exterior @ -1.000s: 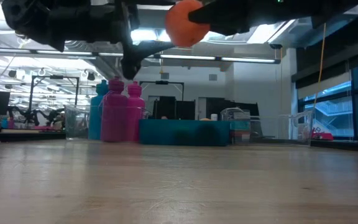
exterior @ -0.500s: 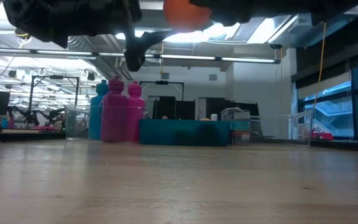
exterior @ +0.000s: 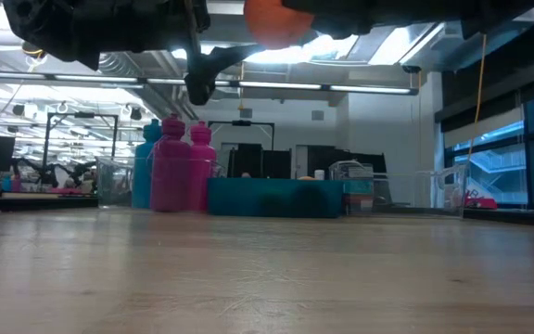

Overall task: Pick & Place Food Item
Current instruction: Put the orange into the blue bin, then return to Home Position

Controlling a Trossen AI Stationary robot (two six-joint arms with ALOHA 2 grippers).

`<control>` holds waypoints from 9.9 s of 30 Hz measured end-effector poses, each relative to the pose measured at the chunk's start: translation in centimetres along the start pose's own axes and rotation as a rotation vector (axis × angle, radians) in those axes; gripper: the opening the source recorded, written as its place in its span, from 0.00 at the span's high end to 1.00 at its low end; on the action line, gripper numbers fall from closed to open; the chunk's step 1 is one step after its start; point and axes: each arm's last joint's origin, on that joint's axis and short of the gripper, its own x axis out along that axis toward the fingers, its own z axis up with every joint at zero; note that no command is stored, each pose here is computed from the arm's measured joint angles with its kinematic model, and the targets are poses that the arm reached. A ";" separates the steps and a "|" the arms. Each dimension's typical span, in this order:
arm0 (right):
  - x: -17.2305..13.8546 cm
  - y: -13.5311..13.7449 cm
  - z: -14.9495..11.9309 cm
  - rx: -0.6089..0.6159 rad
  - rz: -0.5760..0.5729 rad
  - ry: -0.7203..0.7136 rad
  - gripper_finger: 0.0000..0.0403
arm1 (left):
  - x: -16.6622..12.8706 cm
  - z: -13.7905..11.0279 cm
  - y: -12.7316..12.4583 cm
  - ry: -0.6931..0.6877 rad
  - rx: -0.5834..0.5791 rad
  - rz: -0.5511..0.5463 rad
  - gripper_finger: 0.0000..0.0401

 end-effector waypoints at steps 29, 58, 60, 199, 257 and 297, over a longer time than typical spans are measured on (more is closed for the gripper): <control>0.2 -0.2 0.0 -0.001 -0.007 0.008 0.30 | 0.1 0.4 -0.4 -0.080 -0.027 0.007 0.11; 0.3 -1.2 -0.1 -0.044 -0.014 -0.031 0.30 | 1.9 0.4 -1.5 0.022 -0.078 -0.121 0.11; 0.3 -1.2 -0.1 -0.044 -0.016 -0.030 0.30 | 1.9 0.3 -1.5 0.024 -0.080 -0.119 0.13; -11.8 1.0 -7.7 0.575 -0.112 -0.008 0.05 | 4.9 13.3 10.4 0.600 0.613 1.109 0.29; -11.8 1.0 -7.7 0.575 -0.120 -0.006 0.05 | 5.5 12.9 14.9 0.745 0.555 1.159 0.13; -11.6 0.2 -7.8 0.568 -0.193 -0.010 0.06 | 8.9 15.4 6.3 0.628 0.668 0.824 0.27</control>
